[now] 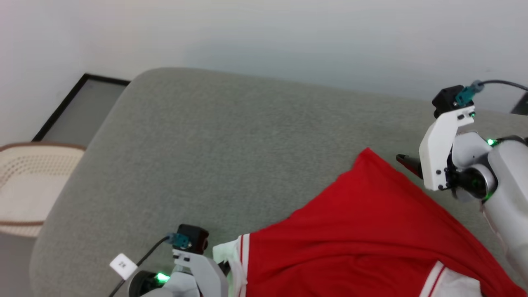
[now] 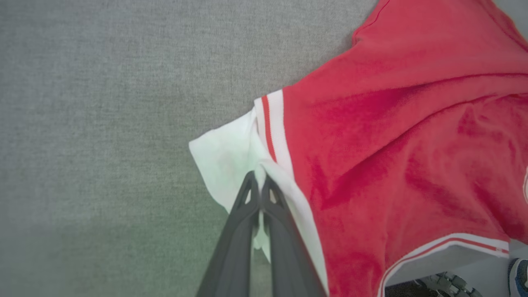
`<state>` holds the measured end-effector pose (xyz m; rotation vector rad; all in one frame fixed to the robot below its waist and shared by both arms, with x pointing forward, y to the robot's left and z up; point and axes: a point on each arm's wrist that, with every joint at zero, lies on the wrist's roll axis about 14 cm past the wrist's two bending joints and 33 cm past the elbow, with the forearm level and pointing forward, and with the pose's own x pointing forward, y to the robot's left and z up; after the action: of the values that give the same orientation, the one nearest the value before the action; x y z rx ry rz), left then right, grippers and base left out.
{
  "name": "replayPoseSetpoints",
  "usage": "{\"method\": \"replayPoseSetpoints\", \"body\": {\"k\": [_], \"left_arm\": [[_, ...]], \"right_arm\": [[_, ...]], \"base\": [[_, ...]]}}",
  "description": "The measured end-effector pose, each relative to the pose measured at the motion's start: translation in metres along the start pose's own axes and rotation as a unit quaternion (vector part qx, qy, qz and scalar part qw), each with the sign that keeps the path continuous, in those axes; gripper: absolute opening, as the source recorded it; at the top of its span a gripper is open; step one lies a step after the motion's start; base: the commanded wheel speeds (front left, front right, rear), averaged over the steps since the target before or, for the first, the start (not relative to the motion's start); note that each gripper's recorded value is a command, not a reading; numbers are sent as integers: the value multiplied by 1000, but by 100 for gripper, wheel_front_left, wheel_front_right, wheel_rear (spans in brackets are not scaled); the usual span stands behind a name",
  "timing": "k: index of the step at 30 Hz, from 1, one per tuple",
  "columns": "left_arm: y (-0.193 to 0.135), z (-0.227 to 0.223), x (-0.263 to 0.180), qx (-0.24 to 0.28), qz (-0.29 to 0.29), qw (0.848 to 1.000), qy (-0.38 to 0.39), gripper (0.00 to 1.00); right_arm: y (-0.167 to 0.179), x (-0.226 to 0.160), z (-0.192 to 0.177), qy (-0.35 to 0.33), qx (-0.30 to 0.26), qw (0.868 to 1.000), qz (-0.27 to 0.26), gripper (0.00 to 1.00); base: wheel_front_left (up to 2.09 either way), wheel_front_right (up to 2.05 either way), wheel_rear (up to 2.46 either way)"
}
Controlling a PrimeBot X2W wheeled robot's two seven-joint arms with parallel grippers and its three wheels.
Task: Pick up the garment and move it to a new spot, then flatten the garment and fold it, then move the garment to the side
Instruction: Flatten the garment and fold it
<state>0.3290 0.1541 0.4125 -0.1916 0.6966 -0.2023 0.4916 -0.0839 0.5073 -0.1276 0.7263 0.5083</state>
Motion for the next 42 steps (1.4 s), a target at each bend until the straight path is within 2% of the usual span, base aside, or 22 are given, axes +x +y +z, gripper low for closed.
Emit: {"method": "replayPoseSetpoints", "body": {"k": [12, 25, 42], "left_arm": [[4, -3, 8, -19, 3, 1000, 2, 0], [10, -9, 16, -34, 9, 999, 8, 0], [18, -14, 20, -47, 18, 999, 14, 0]], "right_arm": [[9, 49, -15, 115, -2, 993, 10, 100], [16, 86, -36, 181, 13, 983, 15, 100], [13, 103, -50, 243, 28, 970, 6, 98]], "base": [[0, 0, 0], [0, 0, 0], [0, 0, 0]]}}
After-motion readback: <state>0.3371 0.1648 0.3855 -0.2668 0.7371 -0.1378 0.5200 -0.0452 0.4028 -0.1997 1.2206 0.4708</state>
